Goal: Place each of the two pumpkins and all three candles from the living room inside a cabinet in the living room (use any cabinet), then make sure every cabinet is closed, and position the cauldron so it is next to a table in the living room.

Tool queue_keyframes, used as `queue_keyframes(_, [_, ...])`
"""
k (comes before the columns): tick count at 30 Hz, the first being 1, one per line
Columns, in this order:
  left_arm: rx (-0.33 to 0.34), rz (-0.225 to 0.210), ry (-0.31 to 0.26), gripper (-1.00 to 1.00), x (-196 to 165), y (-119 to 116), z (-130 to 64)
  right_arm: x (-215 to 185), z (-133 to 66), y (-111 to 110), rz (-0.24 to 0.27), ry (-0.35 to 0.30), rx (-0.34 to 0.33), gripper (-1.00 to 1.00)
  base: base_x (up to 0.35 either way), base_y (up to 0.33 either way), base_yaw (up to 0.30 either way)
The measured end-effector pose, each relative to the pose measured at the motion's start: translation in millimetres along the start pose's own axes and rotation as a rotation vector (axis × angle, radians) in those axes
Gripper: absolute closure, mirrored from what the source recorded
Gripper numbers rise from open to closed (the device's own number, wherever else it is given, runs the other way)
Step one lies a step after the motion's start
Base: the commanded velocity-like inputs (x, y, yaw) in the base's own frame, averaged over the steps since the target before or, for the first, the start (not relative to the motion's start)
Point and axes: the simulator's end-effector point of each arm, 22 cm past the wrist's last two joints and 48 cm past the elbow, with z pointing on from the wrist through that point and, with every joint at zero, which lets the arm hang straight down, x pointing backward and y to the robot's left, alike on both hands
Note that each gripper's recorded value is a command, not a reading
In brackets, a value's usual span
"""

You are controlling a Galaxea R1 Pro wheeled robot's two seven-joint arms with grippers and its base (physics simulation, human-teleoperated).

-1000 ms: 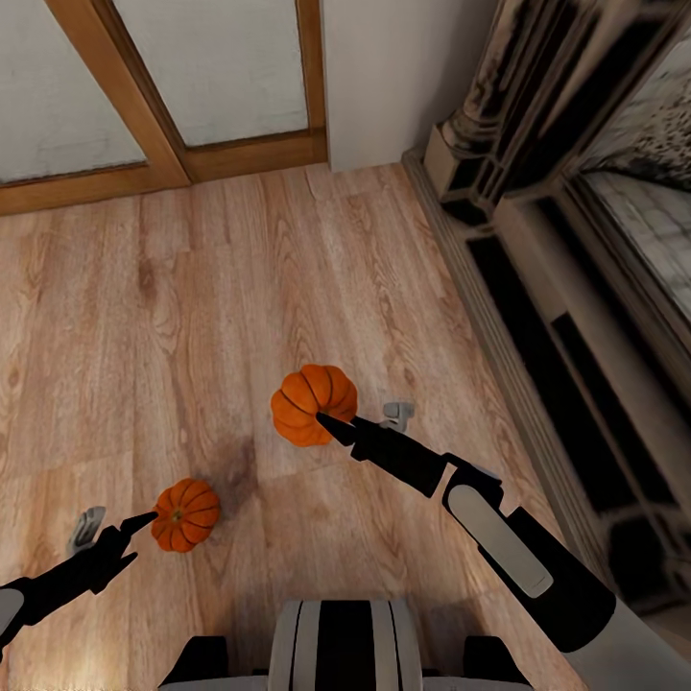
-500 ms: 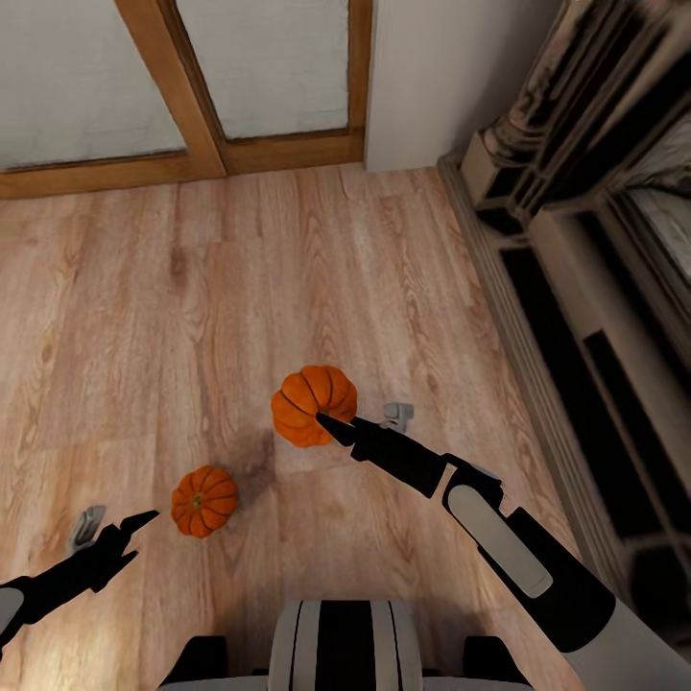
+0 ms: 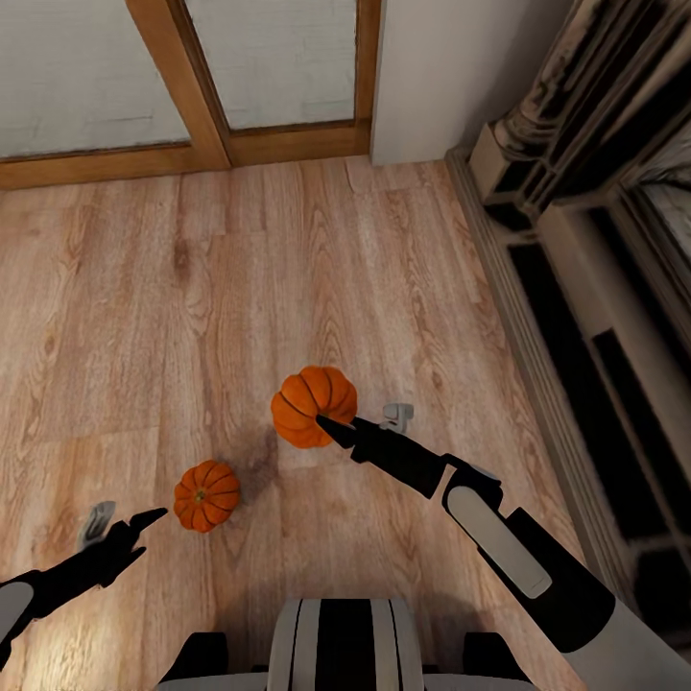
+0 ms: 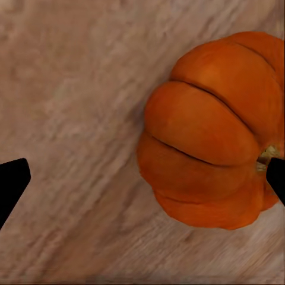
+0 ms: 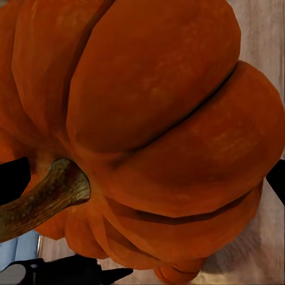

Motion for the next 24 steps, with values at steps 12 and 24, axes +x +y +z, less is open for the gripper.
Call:
queue_keyframes(12, [0.037,0.068,0.028,-1.0,7.2,-28.6,14.7,5.6,1.4,-7.9,-0.017,0.01,0.014,1.0,0.0,0.0,0.0])
queue_keyframes(24, [0.02,0.076,-0.009,-1.0,-0.6,-20.1,18.6,11.3,2.8,-16.4,-0.015,0.019,0.023,1.0,0.0,0.0,0.0])
